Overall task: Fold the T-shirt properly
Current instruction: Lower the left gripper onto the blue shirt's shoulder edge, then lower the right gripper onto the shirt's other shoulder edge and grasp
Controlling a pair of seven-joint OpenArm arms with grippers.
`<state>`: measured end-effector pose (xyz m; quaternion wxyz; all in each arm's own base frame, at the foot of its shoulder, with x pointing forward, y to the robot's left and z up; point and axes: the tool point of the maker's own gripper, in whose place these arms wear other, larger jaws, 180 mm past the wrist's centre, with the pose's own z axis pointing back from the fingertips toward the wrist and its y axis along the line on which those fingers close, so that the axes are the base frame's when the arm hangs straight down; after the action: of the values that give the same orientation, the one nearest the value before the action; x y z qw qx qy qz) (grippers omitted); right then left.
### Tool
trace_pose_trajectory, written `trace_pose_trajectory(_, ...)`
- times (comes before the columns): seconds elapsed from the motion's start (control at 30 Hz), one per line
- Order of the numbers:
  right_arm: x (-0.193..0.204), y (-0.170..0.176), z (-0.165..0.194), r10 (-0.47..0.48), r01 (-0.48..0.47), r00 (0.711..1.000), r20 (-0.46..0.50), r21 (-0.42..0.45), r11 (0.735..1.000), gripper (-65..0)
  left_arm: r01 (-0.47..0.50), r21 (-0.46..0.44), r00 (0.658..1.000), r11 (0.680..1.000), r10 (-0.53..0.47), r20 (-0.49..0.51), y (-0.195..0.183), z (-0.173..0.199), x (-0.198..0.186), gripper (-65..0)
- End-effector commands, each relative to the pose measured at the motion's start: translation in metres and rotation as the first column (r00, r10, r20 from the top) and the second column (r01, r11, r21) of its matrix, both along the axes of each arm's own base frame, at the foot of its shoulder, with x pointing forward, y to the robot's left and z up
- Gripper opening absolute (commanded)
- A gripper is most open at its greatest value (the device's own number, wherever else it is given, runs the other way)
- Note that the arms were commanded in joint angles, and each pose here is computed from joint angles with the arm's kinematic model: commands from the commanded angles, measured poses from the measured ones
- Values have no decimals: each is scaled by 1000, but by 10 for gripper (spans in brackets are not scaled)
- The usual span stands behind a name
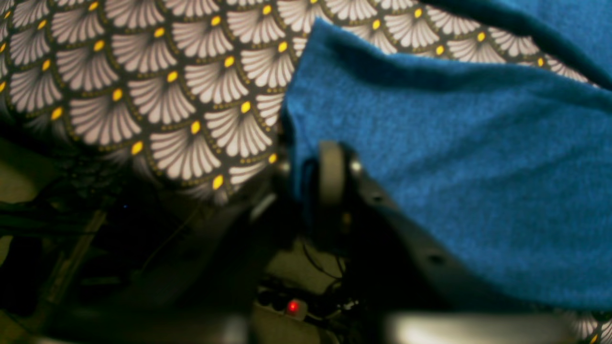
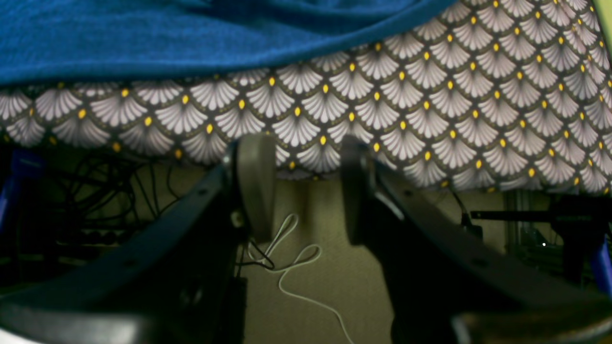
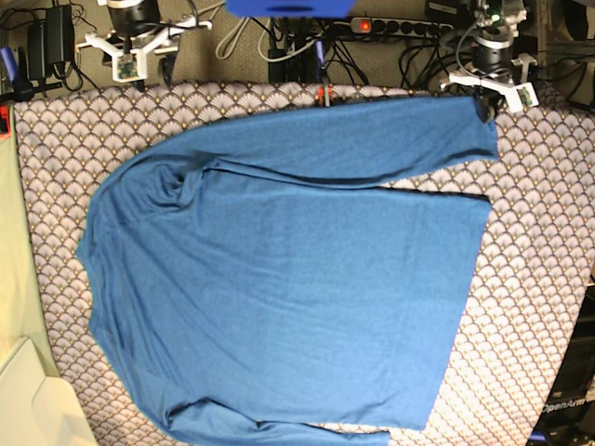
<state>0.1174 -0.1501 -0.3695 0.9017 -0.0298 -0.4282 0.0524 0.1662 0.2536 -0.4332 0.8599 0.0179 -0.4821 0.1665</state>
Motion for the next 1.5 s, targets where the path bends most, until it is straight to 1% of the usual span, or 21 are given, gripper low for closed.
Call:
trace_pose_trajectory(0.0,1,0,7,9,-9,1000,25,-3,1000,-415,6,-12,999,1000,-7,-33,-1,-4,-7,-650)
trace_pose_trajectory(0.17,10,0,10,13,-12,999,50,-4,1000,-413,7,-8,999,1000,-7,-33,0,-4,-7,-641)
trace_pose_trajectory(0.37,32,-5,16,50,-47,995,90,-37,998,-410,8,-5,999,1000,-8,-33,1,-3,-7,-641)
trace_pose_trajectory(0.53,58,-13,9,28,-27,999,25,-60,998,-386,9,-5,999,1000,-9,-30,0,-2,-6,-641)
trace_pose_trajectory(0.7,87,-18,8,2,-2,1000,4,-66,998,-386,9,-5,999,1000,-9,-32,1,-3,-6,-641)
trace_pose_trajectory(0.8,99,-10,1,36,-37,999,-21,-50,998,-386,9,-5,999,1000,-9,-32,1,-3,-6,-641)
trace_pose_trajectory(0.87,102,-5,-7,52,-54,997,-49,-33,998,-389,8,-5,999,1000,-8,-32,1,-3,-6,-641)
trace_pose_trajectory(1.0,106,-6,-25,21,-23,996,-86,-13,1000,-389,8,-5,999,1000,-8,-32,1,-3,-6,-641)
trace_pose_trajectory(1.13,109,-16,-35,-11,10,994,-107,-15,1000,-389,7,-4,999,1000,-7,-32,1,-3,-6,-641)
trace_pose_trajectory(1.47,108,-26,-34,-39,36,994,-104,-27,999,-388,8,-4,1000,1000,-8,-29,1,-2,-5,-641)
